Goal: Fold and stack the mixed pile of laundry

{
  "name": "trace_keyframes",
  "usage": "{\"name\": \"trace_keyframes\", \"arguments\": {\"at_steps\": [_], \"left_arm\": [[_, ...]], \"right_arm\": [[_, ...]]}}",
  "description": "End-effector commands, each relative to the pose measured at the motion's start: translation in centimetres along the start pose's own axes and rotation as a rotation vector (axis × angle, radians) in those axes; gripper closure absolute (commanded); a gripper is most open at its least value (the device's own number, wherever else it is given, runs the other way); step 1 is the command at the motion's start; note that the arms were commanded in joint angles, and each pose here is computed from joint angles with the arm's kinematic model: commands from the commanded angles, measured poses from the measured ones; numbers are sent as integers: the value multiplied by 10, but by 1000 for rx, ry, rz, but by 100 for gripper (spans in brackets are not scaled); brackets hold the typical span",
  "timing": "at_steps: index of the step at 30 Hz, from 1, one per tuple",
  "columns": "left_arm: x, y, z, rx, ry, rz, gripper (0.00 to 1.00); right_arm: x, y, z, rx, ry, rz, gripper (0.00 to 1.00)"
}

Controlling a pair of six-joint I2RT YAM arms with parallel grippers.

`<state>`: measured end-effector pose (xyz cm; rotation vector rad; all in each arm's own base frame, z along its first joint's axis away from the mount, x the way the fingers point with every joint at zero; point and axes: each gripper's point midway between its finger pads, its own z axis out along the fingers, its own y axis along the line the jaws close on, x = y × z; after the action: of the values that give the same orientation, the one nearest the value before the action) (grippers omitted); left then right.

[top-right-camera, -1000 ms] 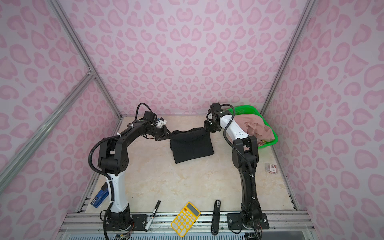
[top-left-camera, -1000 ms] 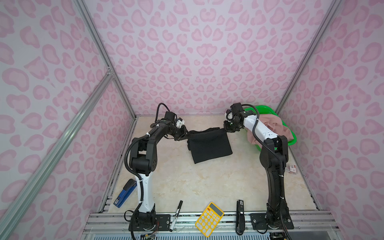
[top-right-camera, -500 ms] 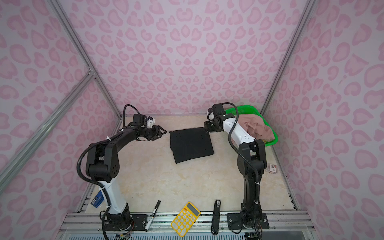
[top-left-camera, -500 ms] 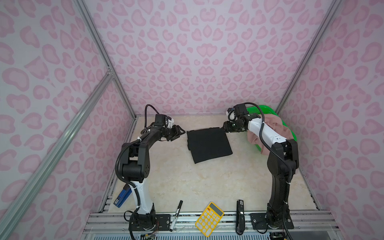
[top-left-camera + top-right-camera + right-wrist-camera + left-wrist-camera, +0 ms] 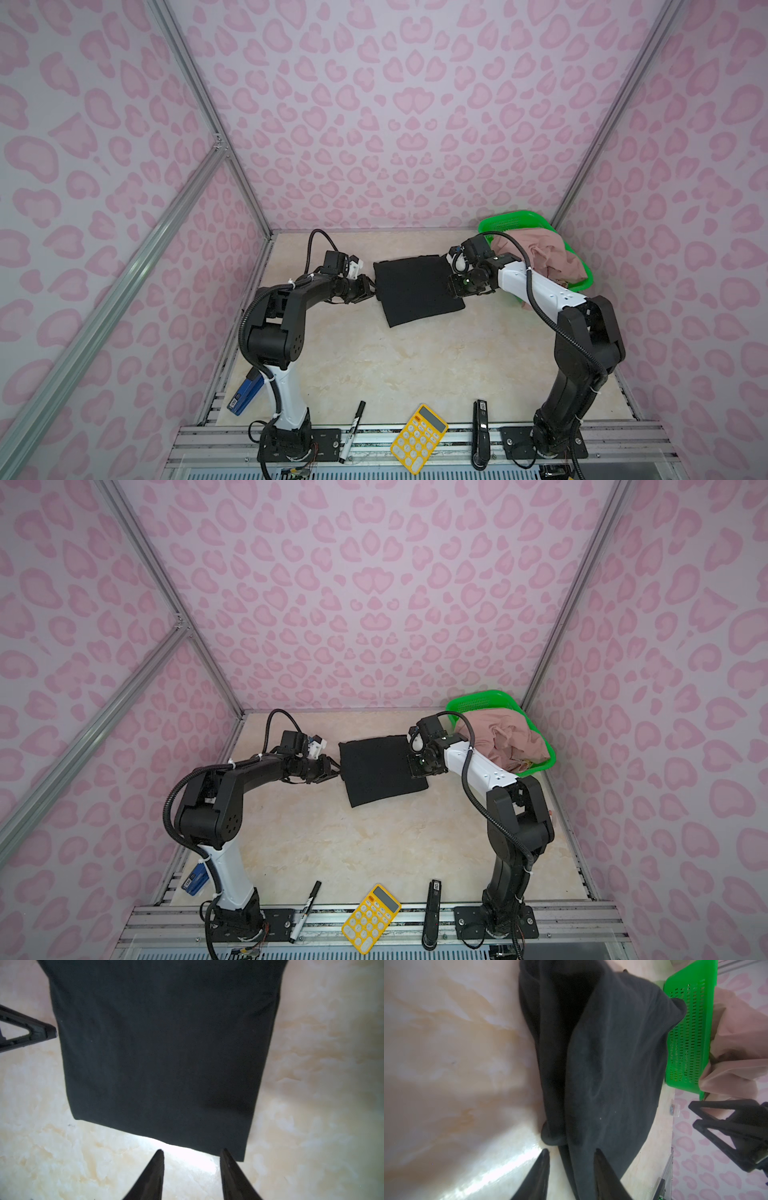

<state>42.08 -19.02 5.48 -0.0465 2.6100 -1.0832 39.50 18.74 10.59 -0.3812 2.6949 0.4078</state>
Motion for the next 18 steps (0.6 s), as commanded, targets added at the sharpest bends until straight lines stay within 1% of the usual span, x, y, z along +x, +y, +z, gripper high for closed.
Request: {"name": "trace_keyframes", "arguments": {"at_steps": [1,6,9,11,14,18], "left_arm": [[1,8,6,-48,-6,45,70],[14,20,4,-108,-28,36,70],[13,25,-4,-151,-58,43,65],[9,27,-7,-181,-75,49,65],[3,26,-2,-175,-73,64,65],[-2,21,15,-142,-40,106,65]], "right_arm": [[-2,-12,1,31,-24,58,56],[6,-27,4,53,-14,79,56],[11,-30,5,61,-3,82,54],[12,-31,6,64,-3,83,54],[15,-31,7,62,-1,86,54],[16,-31,8,61,0,91,54]]}}
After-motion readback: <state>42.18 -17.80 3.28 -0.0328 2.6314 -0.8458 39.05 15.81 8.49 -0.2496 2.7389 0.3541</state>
